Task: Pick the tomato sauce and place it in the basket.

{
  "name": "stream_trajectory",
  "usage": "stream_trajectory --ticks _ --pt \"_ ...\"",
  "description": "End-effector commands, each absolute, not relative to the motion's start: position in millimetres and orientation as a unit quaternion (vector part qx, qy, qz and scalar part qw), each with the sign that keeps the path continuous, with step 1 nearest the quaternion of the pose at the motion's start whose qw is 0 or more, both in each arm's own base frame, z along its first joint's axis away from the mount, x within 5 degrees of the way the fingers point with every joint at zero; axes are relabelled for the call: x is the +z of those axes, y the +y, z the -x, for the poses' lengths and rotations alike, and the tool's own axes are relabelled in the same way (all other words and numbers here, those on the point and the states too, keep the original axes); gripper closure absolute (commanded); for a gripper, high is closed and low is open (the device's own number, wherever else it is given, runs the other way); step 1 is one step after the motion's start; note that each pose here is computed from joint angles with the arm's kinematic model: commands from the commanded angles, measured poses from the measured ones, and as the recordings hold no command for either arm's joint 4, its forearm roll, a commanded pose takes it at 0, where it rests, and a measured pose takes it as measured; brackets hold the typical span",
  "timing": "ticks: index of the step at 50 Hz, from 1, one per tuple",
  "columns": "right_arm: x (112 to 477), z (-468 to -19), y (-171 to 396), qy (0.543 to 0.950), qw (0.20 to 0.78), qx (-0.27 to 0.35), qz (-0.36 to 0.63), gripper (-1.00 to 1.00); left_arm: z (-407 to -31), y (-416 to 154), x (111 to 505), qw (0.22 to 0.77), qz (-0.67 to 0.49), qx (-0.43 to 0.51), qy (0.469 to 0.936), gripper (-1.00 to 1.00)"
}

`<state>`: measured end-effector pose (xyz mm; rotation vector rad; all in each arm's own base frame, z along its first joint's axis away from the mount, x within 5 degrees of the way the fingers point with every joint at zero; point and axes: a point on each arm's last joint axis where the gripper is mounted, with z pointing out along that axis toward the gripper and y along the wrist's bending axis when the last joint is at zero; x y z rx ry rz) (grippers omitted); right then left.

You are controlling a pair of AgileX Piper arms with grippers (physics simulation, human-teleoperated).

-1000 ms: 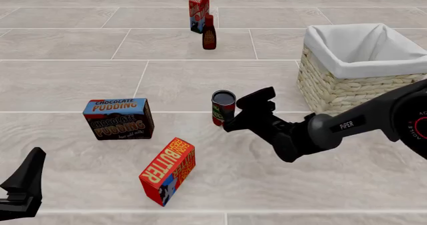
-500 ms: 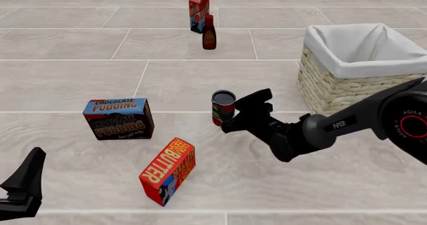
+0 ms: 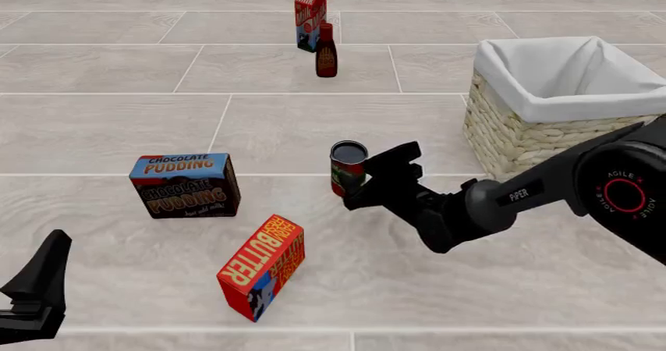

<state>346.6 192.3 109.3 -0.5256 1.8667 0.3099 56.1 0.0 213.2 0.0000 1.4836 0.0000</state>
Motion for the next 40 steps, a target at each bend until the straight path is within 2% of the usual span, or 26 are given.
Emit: stream_trajectory --ticks 1,40 --pt "104.8 -348.3 193.1 0.793 0.553 0.132 0.221 -1.00 -56.1 0.0 213.2 0.737 0.000 0.000 0.676 -1.00" --pt "95.2 -353.2 197.1 0.796 0.547 0.132 0.223 -1.00 -56.1 0.0 213.2 0.737 0.000 0.000 0.676 -1.00"
